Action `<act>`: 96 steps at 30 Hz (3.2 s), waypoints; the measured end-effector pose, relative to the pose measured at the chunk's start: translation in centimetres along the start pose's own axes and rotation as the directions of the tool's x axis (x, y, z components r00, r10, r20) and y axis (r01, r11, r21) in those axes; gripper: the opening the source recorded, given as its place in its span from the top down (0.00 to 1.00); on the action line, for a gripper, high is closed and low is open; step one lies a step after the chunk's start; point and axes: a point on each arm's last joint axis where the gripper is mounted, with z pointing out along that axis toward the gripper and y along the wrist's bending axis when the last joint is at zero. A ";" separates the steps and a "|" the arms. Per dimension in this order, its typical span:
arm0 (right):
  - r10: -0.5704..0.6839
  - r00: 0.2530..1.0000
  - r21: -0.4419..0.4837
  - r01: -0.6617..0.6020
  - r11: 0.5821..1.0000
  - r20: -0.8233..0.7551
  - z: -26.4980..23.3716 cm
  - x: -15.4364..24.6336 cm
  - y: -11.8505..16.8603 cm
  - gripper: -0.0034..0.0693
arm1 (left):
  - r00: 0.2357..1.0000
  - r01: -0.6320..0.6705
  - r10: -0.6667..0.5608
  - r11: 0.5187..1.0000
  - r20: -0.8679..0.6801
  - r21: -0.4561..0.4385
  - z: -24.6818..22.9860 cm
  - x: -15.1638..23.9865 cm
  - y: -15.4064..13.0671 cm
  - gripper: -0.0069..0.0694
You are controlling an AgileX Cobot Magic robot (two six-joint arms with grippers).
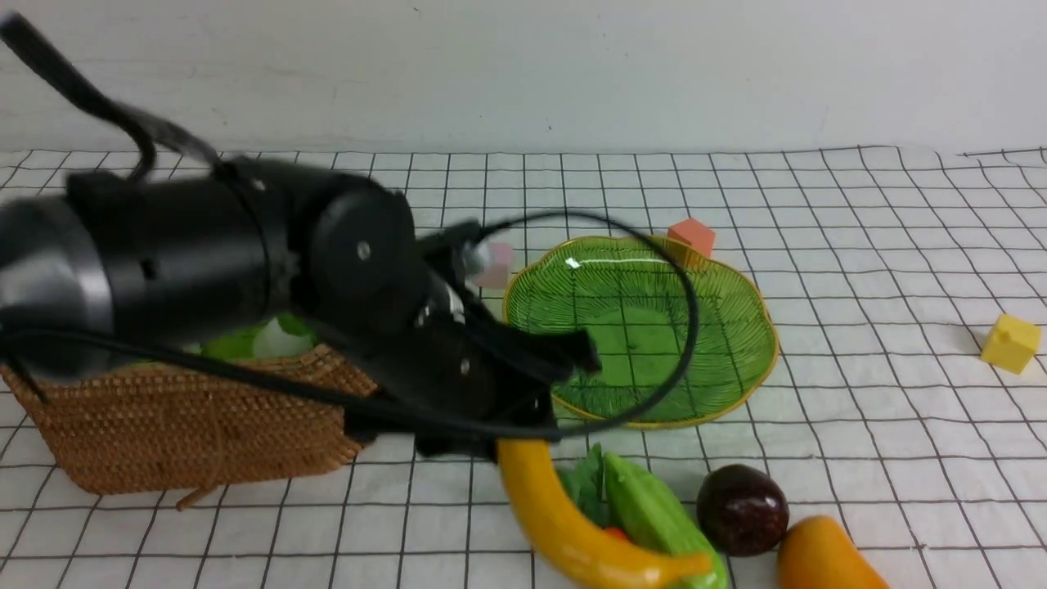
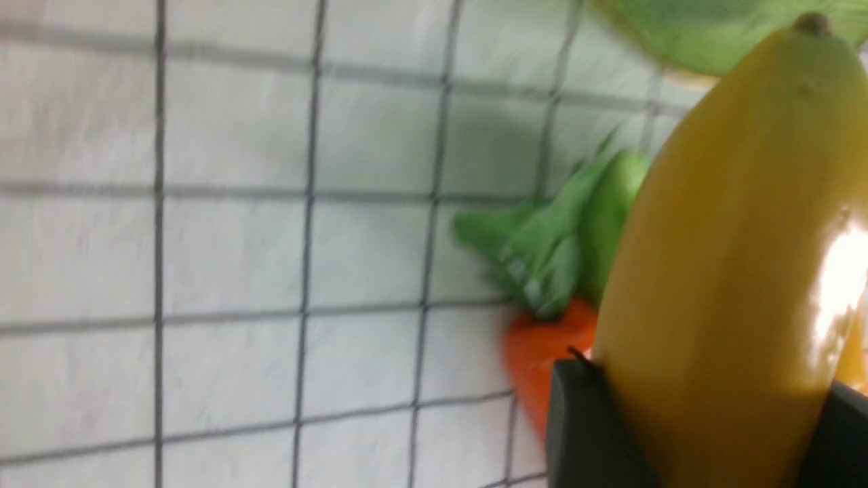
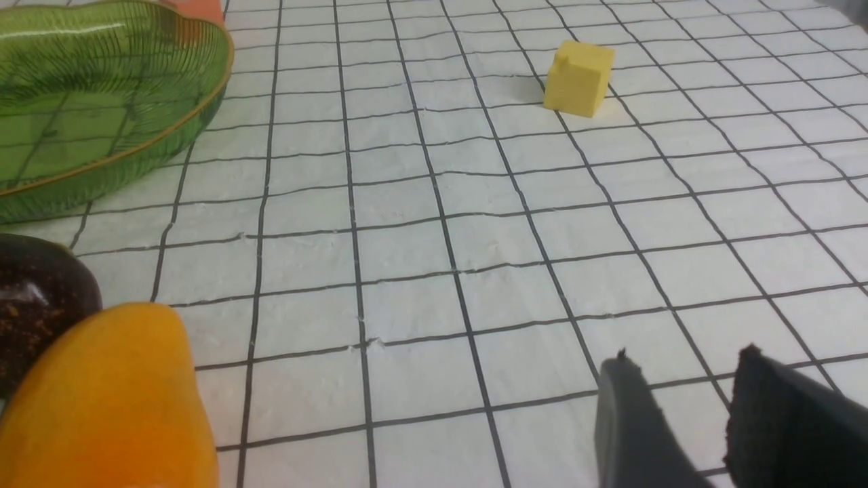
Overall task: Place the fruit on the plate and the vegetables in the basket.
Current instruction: Use the left arm to grab a banana and put it into the right plate, then use the left arm to grab a carrot and put it into the left basket
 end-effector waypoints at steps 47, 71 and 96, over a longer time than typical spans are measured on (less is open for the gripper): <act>0.000 1.000 0.000 0.000 1.000 0.000 0.0 0.0 0.0 0.62 | 0.960 -0.007 -0.028 0.993 -0.280 -0.122 4.6 3.5 -3.8 0.15; 0.000 1.000 0.000 0.000 1.000 0.000 0.0 0.0 0.0 0.62 | 0.949 0.126 -0.176 0.972 -0.263 -0.196 12.7 4.7 -2.3 0.39; 0.000 1.000 0.000 0.000 1.000 0.000 0.0 0.0 0.0 0.62 | 0.921 0.358 -0.348 0.933 0.177 -0.030 -7.0 -6.0 4.9 0.44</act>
